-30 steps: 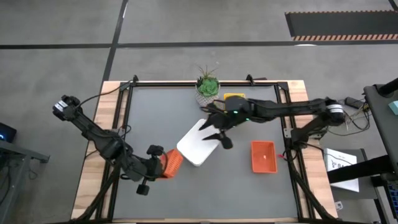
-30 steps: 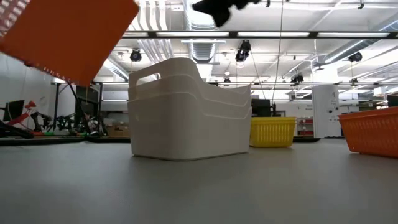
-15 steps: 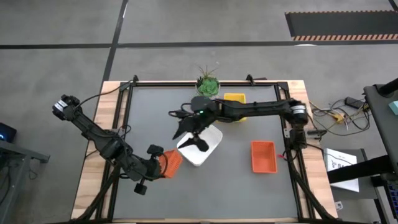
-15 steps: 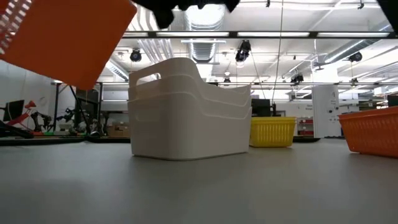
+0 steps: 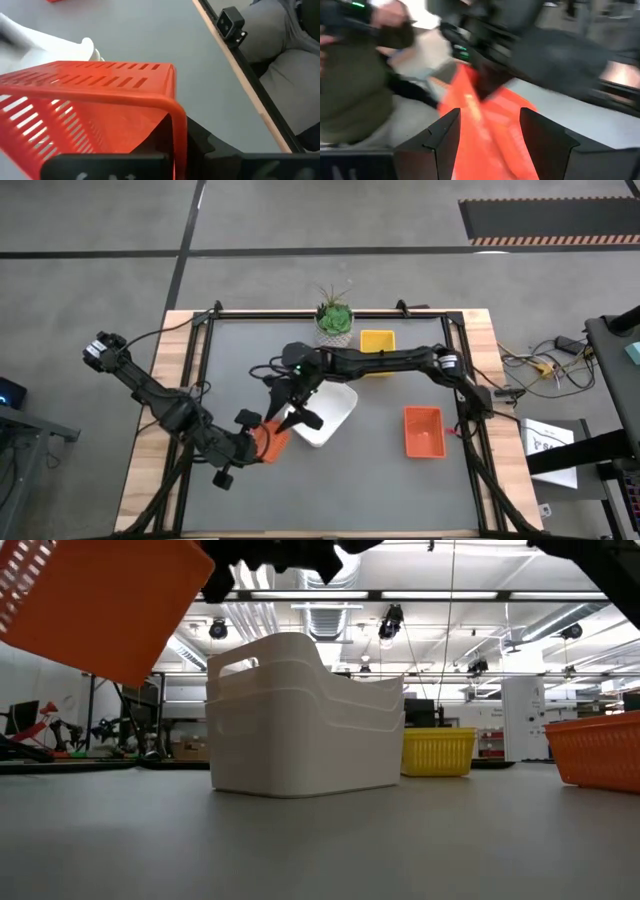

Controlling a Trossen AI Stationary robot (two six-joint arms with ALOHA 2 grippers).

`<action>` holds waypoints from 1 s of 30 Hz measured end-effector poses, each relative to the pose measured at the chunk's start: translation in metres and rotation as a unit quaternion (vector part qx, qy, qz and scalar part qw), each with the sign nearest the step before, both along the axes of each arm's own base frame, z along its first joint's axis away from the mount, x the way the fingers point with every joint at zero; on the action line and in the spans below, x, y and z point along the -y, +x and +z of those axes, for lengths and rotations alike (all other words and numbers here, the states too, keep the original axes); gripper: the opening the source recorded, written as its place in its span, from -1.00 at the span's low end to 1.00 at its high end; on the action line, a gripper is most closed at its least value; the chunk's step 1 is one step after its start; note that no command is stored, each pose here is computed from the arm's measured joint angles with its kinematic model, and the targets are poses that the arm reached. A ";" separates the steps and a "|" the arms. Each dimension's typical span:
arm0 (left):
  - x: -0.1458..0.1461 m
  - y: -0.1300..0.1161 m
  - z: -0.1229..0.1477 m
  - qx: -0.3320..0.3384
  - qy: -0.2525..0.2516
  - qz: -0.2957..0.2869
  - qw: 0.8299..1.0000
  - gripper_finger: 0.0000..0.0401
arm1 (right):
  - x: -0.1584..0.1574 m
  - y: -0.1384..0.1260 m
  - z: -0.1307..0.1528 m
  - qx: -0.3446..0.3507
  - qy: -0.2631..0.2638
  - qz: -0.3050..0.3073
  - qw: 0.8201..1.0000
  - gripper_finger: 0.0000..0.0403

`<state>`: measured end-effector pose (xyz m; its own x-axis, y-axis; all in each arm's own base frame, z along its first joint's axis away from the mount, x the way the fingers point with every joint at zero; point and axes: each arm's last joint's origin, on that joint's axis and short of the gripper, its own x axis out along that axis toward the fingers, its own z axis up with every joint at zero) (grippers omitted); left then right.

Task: Stack baskets by color
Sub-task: Stack the left orange bin on the right orange bin

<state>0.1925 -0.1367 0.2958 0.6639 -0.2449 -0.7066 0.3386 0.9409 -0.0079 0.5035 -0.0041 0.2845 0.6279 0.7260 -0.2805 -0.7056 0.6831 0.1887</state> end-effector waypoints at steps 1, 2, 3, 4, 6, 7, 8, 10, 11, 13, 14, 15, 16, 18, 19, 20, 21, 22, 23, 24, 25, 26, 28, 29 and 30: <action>-0.001 0.000 0.000 0.000 0.002 0.000 1.000 -1.00 | -0.001 0.002 0.000 0.000 0.010 0.016 1.000 -0.03; -0.002 0.001 0.000 0.001 0.006 -0.002 1.000 -1.00 | -0.002 0.005 0.000 -0.004 0.019 0.028 0.999 -0.03; -0.002 0.001 0.000 0.002 0.007 -0.002 1.000 -1.00 | -0.003 0.007 -0.002 -0.007 0.024 0.037 0.999 -0.03; -0.003 0.002 0.000 0.003 0.007 -0.001 1.000 -1.00 | -0.003 0.009 -0.004 -0.011 0.026 0.041 0.999 -0.03; -0.004 0.003 0.000 0.002 0.008 0.003 1.000 -1.00 | -0.004 0.013 -0.009 -0.021 0.027 0.041 0.999 -0.03; -0.004 0.003 0.000 0.002 0.008 0.003 1.000 -1.00 | -0.004 0.014 -0.011 -0.027 0.027 0.041 0.998 -0.03; -0.005 0.003 0.000 0.001 0.009 0.004 1.000 -1.00 | -0.004 0.014 -0.013 -0.033 0.026 0.042 0.998 -0.03; -0.005 0.003 -0.001 -0.001 0.011 0.005 1.000 -1.00 | -0.005 0.015 -0.015 -0.035 0.022 0.045 0.998 -0.03; -0.006 0.003 -0.001 0.000 0.013 0.006 1.000 -1.00 | -0.006 0.015 -0.016 -0.037 0.021 0.047 0.998 -0.05; -0.006 0.003 -0.001 0.001 0.013 0.007 1.000 -1.00 | -0.010 0.014 -0.016 -0.034 0.016 0.053 0.998 -0.10; -0.006 0.003 -0.001 0.001 0.014 0.007 1.000 -1.00 | -0.012 0.014 -0.017 -0.032 0.012 0.056 0.998 -0.14; -0.006 0.004 -0.001 0.002 0.016 0.005 1.000 -1.00 | -0.013 0.014 -0.017 -0.029 0.007 0.060 0.998 -0.19; -0.006 0.003 -0.001 0.002 0.018 0.002 1.000 -1.00 | -0.015 0.014 -0.017 -0.025 0.004 0.064 0.998 -0.25; -0.006 0.003 -0.001 0.002 0.020 -0.001 1.000 -1.00 | -0.018 0.013 -0.016 -0.013 -0.004 0.072 0.997 -0.40; -0.006 0.003 -0.001 0.003 0.021 -0.002 1.000 -0.99 | -0.020 0.013 -0.016 -0.008 -0.007 0.075 0.997 -0.48; -0.007 0.003 -0.001 0.003 0.021 -0.002 1.000 -0.97 | -0.021 0.013 -0.016 -0.003 -0.010 0.078 0.997 -0.57; -0.007 0.003 -0.001 0.003 0.021 -0.001 1.000 -0.94 | -0.021 0.013 -0.016 0.000 -0.013 0.080 0.997 -0.66; -0.007 0.003 -0.001 0.003 0.021 -0.001 1.000 -0.90 | -0.021 0.013 -0.016 0.000 -0.014 0.082 0.997 -0.75; -0.007 0.003 -0.001 0.003 0.022 0.001 1.000 -0.84 | -0.021 0.012 -0.016 -0.002 -0.014 0.084 0.996 -0.84; -0.008 0.003 0.000 0.005 0.023 0.004 1.000 -0.78 | -0.021 0.012 -0.017 -0.003 -0.015 0.086 0.996 -0.90; -0.008 0.003 0.000 0.005 0.023 0.004 1.000 -0.71 | -0.021 0.011 -0.018 -0.004 -0.017 0.087 0.996 -0.92; -0.008 0.002 0.000 0.006 0.022 0.004 1.000 -0.64 | -0.021 0.011 -0.018 -0.005 -0.019 0.086 0.996 -0.93; -0.009 0.002 0.003 0.015 0.018 0.004 1.000 -0.49 | -0.022 0.011 -0.018 -0.002 -0.024 0.083 0.996 -0.94; -0.009 0.001 0.004 0.017 0.022 0.000 1.000 -0.42 | -0.021 0.011 -0.017 -0.001 -0.024 0.082 0.996 -0.94; -0.010 0.000 0.005 0.019 0.025 -0.004 0.999 -0.36 | -0.021 0.011 -0.016 0.000 -0.024 0.082 0.996 -0.95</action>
